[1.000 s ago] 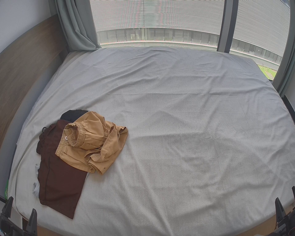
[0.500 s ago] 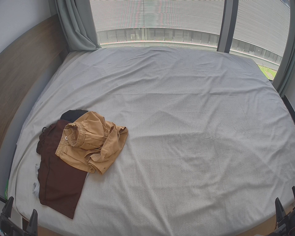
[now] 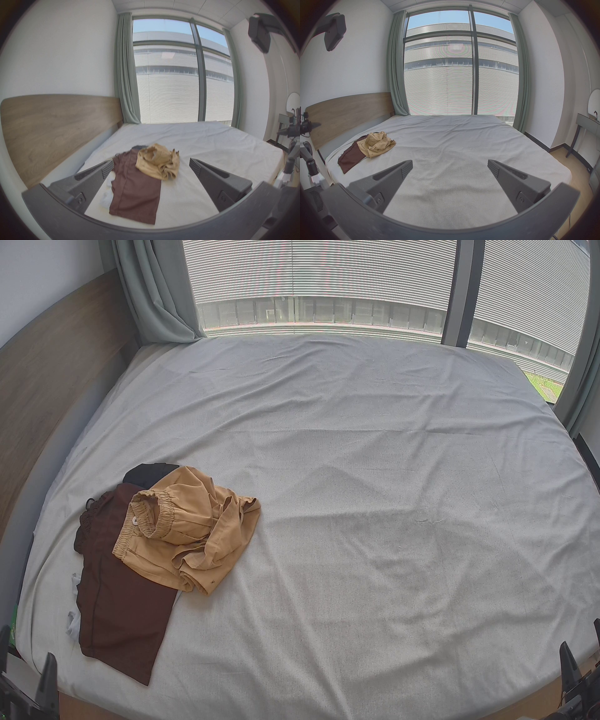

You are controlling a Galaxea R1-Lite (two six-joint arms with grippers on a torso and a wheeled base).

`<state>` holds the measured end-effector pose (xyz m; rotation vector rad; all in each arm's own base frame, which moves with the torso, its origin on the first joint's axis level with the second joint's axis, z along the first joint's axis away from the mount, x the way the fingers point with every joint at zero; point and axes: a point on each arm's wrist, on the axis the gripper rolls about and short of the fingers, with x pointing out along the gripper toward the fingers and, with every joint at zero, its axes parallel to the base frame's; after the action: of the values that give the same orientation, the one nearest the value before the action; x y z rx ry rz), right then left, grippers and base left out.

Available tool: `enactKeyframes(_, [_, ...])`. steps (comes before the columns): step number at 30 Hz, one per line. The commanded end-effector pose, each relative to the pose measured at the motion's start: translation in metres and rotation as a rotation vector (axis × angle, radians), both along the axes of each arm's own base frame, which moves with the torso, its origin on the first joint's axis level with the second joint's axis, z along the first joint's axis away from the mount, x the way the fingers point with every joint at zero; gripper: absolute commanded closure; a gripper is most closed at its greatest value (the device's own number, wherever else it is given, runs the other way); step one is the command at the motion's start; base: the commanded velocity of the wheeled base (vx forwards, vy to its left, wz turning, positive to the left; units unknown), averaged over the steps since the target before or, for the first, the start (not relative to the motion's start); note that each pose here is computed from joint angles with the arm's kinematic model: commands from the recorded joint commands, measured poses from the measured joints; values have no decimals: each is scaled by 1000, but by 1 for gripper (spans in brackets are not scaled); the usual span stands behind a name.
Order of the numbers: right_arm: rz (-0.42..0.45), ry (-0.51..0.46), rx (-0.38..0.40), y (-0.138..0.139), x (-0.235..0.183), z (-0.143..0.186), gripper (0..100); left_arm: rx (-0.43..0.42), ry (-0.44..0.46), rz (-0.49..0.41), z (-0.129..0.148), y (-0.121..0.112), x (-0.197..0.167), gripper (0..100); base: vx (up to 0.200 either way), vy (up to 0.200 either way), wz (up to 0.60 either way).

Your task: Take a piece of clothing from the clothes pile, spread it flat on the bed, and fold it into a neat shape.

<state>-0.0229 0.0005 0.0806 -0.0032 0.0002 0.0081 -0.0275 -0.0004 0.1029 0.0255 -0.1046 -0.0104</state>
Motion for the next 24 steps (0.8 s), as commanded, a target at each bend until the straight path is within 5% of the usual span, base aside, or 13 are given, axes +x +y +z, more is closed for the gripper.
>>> enactKeyframes(1, [0, 1, -1, 0, 0, -4, 0, 1, 12, -25, 30, 0, 6, 0, 0, 0, 0])
enactKeyframes(9, [1, 1, 0, 0, 0, -4, 0, -21, 56, -73, 47, -1, 17, 0, 0, 0, 0])
enactKeyframes(19, [3, 1, 0, 0, 0, -4, 0, -188, 123, -225, 82, -3, 37, 0, 0, 0, 0])
enactKeyframes(20, [3, 1, -1, 0, 0, -4, 0, -270, 160, -259, 89, -5, 45, 0, 0, 0, 0])
enactKeyframes(24, [1, 1, -1, 0, 0, -4, 0, -320, 227, -272, 93, -9, 66, 0, 0, 0, 0])
